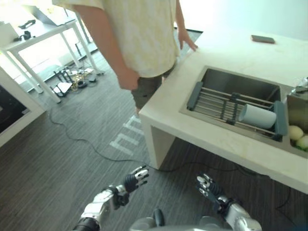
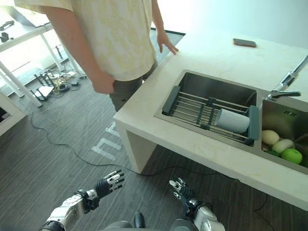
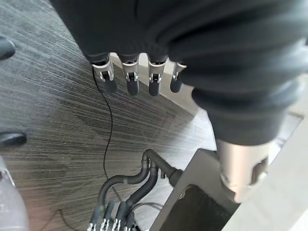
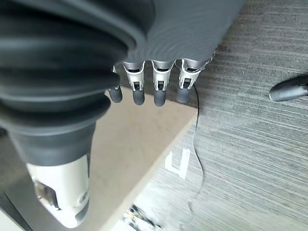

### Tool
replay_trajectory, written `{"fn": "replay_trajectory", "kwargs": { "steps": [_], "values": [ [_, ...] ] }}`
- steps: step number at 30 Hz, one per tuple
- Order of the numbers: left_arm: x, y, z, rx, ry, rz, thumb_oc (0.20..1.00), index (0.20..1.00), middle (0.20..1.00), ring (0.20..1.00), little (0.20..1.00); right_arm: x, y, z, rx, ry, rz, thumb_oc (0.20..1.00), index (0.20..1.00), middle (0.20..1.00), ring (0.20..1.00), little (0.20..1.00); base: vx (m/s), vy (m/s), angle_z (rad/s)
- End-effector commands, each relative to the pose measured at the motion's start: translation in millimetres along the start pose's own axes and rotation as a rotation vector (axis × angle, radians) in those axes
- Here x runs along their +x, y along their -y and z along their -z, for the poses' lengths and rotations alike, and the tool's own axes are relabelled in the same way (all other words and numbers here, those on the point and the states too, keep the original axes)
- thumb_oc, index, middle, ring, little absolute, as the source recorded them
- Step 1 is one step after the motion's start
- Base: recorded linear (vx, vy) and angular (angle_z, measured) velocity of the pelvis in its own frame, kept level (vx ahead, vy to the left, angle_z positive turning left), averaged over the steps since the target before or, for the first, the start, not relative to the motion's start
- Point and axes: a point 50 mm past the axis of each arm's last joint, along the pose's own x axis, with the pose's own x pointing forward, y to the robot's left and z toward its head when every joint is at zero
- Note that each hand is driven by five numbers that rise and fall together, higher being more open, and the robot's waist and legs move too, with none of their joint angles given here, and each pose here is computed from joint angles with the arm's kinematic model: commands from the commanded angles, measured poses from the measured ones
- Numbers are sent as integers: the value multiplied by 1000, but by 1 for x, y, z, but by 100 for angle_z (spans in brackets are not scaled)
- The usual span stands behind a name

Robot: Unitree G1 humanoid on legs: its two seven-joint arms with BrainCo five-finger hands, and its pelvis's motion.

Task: Place the dishes in the dishwasher.

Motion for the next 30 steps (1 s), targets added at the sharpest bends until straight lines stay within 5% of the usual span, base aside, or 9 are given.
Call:
{"fn": "replay_trajectory", "kwargs": {
  "steps": [1,18,25,28,30],
  "values": [
    [8,14,-15,26,91,45,1000,1000,1000,1000,1000,5,0,-24,-49,67,-2,1000,1000,1000,1000,1000,101,-91,-92],
    [5,-7,30,-211,41,-244,1000,1000,1000,1000,1000,-5,35,-18,-239,-114,83,1000,1000,1000,1000,1000,127,-229,-62],
    [0,-13,59,-87,-109,-310,1000,1000,1000,1000,1000,-10,48,-9,-219,-133,142,1000,1000,1000,1000,1000,120,139,-22],
    [-3,-24,59,195,-213,-369,1000,1000,1000,1000,1000,-14,54,-5,-232,-122,180,1000,1000,1000,1000,1000,51,175,-16],
    [-8,-31,63,217,-280,-397,1000,1000,1000,1000,1000,-14,55,0,-241,-146,177,1000,1000,1000,1000,1000,24,99,9]
  ]
}}
